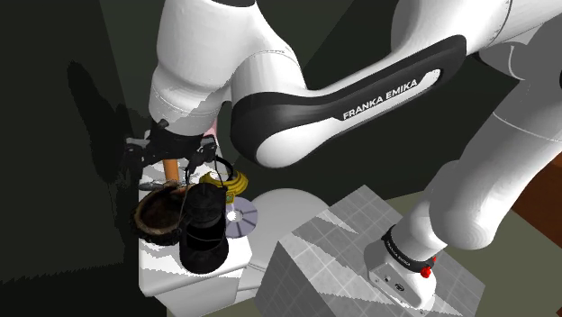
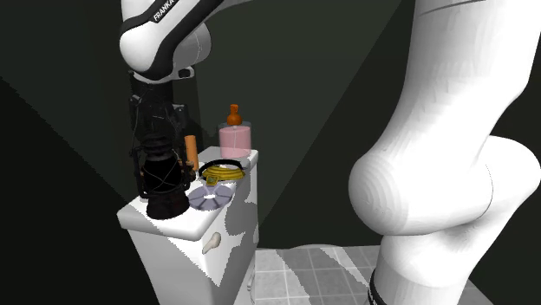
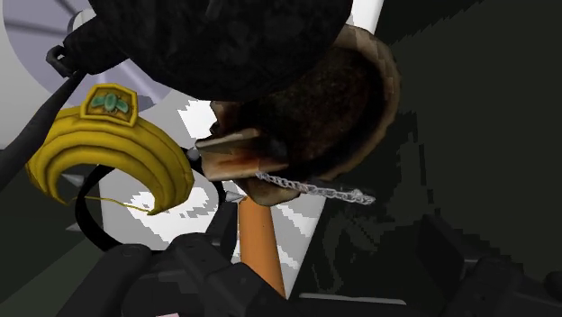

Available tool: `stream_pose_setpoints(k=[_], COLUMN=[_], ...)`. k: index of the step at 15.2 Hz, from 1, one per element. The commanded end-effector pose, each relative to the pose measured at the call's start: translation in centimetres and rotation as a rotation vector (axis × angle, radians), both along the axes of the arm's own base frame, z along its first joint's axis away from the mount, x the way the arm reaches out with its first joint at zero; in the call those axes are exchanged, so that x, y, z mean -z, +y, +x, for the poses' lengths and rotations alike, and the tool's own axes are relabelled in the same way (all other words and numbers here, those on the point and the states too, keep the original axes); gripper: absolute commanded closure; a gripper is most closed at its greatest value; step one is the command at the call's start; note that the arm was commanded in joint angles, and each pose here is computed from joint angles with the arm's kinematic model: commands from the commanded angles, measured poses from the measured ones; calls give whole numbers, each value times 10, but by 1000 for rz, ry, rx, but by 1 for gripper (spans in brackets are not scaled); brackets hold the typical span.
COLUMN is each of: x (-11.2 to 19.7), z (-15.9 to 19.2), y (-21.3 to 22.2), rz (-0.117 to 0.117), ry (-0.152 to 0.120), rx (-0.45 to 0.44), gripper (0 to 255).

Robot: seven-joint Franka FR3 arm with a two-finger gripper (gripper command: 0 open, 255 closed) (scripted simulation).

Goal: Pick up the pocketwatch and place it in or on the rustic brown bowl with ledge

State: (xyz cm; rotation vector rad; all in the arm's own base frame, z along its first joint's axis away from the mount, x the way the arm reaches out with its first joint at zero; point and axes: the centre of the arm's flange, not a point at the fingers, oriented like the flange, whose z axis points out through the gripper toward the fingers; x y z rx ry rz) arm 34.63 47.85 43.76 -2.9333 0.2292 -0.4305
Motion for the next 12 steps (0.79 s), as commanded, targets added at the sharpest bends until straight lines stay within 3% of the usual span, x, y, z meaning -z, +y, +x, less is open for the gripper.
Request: stream_pose_setpoints(k=[1, 5, 12], x=[0, -47, -47], z=[0, -15, -15], y=[0, -7, -7], rz=[0, 0, 0], ry=[0, 0, 0], rx=[0, 0, 0], gripper=[0, 0, 0])
